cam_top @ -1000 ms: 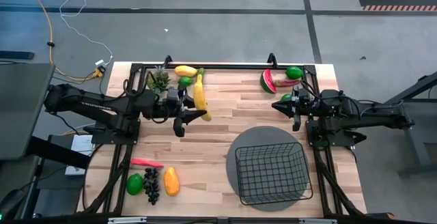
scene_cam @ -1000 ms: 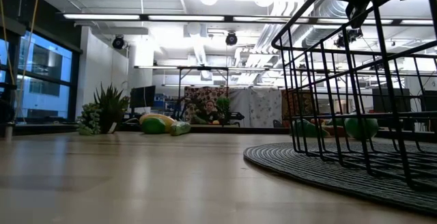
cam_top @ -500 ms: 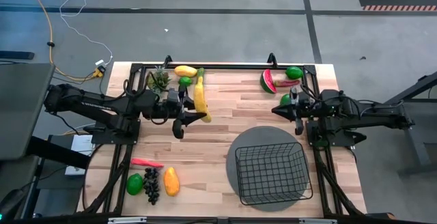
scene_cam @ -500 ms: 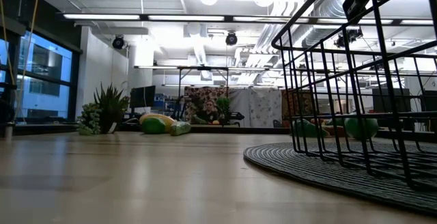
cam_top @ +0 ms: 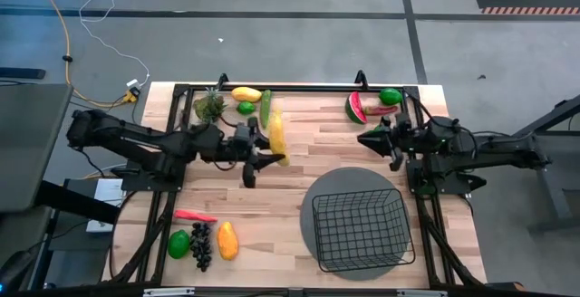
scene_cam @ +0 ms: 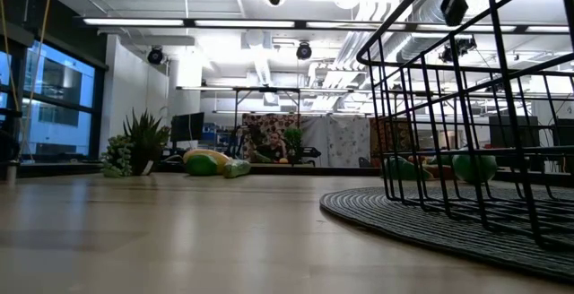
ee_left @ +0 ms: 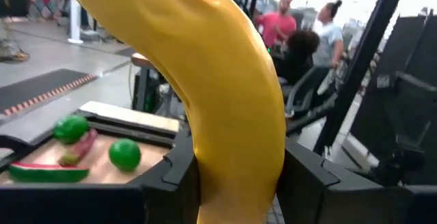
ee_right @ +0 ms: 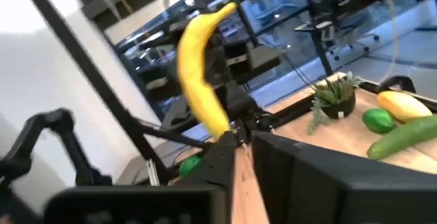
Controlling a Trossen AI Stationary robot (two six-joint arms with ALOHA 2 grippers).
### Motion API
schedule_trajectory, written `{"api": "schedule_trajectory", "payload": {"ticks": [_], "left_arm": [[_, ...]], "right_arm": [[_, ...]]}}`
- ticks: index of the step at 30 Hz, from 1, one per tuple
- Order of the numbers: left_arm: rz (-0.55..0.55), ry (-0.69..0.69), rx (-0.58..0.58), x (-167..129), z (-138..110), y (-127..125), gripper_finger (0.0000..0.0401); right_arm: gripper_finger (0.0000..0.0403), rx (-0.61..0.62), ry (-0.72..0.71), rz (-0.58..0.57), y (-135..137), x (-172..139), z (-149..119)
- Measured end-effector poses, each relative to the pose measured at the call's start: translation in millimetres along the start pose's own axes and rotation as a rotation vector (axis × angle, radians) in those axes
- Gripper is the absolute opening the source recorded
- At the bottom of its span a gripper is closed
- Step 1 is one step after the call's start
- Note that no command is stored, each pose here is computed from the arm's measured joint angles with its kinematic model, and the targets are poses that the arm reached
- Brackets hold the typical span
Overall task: Build produce basket
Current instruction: Put the yellow banana into the black basket
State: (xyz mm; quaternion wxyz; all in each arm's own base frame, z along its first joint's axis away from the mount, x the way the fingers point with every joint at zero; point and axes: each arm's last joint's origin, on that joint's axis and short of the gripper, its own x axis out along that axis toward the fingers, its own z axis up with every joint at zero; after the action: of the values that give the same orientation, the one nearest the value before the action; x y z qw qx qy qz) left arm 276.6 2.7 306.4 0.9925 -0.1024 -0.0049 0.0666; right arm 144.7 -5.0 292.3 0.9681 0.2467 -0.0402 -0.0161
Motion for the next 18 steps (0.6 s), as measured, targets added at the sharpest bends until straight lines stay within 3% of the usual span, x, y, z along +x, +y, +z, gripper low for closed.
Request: {"api": "schedule_trajectory", "payload": {"ticks": [7,12,18], "left_arm": [[-0.002,0.082,0.038,45.0,-16.9,-8.5,0.0136],[0.004,0.096,0.040,67.6,-19.4,-10.3,0.0136],[-0.001,0.080,0.037,84.1,-14.3,-13.8,0.0136]], "right_arm": [[0.0199,0.124,-0.008,0.036,-1.7,27.1,-5.8],[0.0293,0.095,-0.026,0.067,-2.1,38.8,-8.1],[0.0331,0.095,-0.007,0.050,0.1,54.5,-5.2]]}}
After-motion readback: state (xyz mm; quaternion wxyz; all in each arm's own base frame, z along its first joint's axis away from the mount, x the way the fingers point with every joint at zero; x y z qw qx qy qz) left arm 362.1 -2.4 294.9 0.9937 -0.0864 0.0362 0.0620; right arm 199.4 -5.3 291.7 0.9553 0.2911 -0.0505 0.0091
